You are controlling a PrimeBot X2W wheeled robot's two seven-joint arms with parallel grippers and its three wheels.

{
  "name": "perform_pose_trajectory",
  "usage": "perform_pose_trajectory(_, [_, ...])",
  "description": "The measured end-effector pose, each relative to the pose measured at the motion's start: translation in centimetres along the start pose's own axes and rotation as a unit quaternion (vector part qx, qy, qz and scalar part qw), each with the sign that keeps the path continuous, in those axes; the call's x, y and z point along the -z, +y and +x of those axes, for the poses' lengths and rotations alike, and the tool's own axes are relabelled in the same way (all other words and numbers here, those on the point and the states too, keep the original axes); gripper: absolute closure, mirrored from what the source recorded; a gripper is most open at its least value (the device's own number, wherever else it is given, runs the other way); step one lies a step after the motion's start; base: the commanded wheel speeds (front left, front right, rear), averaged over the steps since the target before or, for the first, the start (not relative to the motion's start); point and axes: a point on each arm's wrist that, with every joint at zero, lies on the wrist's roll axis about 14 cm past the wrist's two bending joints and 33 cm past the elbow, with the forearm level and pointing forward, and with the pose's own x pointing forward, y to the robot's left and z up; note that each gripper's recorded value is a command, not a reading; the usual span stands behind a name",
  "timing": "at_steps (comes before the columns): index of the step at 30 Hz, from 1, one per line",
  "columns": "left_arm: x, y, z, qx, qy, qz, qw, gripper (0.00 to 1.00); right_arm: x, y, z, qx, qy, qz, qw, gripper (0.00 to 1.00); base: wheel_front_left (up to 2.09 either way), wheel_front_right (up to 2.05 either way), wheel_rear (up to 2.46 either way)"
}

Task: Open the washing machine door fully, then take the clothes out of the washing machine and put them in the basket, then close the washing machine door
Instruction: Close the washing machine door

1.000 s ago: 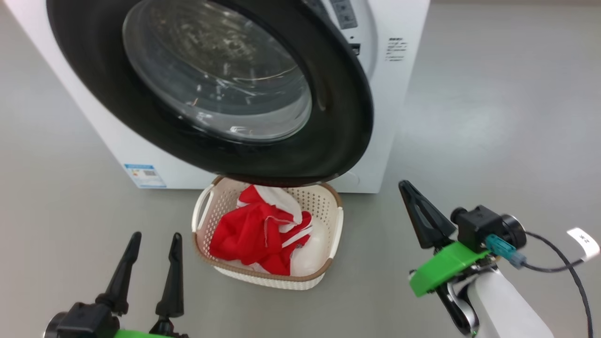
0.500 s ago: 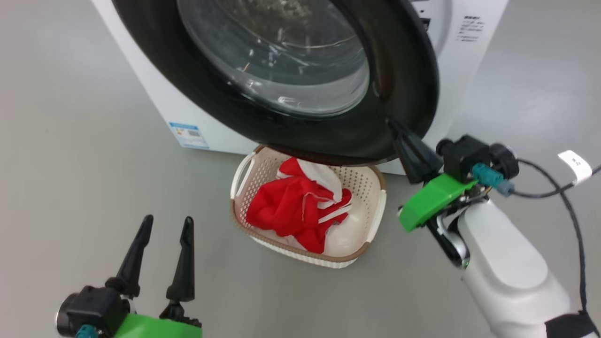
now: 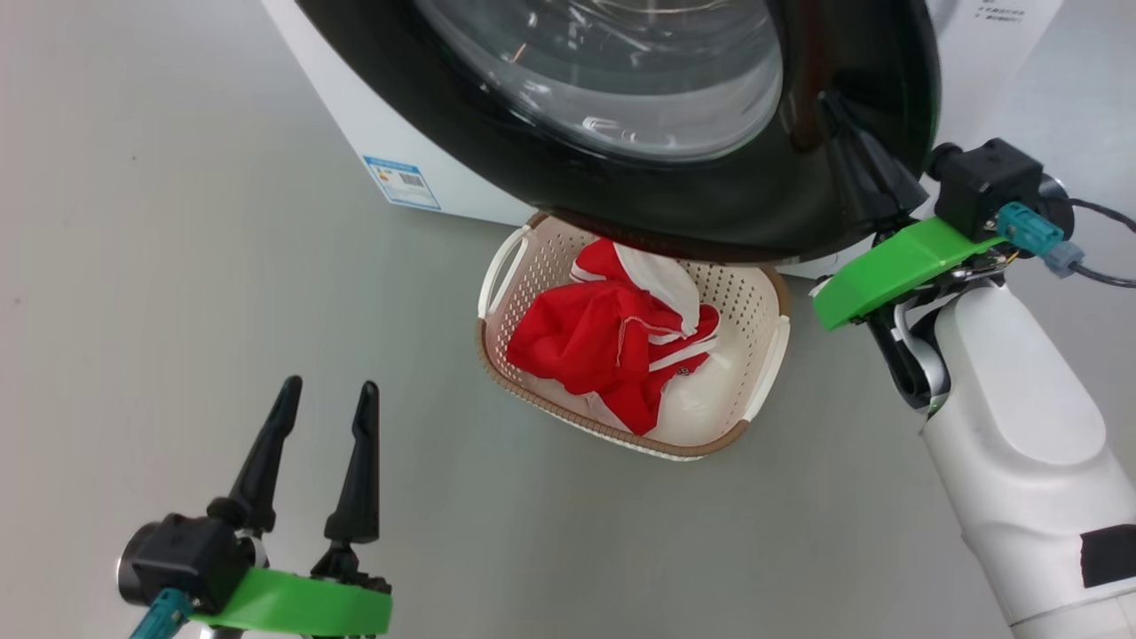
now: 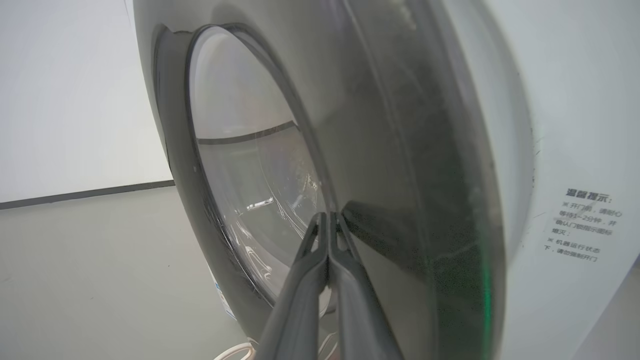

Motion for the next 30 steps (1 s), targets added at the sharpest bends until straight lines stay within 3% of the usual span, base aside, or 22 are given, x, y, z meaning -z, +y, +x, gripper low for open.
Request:
perform_pose_trajectory(22, [2.8,-0.8,3.3,0.020,0.031,0.020,0.999,0.00,-2.3,-4.8,6.3,0.025,-0.047,0.003,0.999,1.00,0.00,0.00,0.00])
perform_pose_trajectory(30, [3.7,-0.9,3.9,0.023,0.039,0.022,0.999,0.00,-2.0,-4.9,7.4,0.021,-0.051,0.012,0.998,1.00,0.00,0.00,0.00])
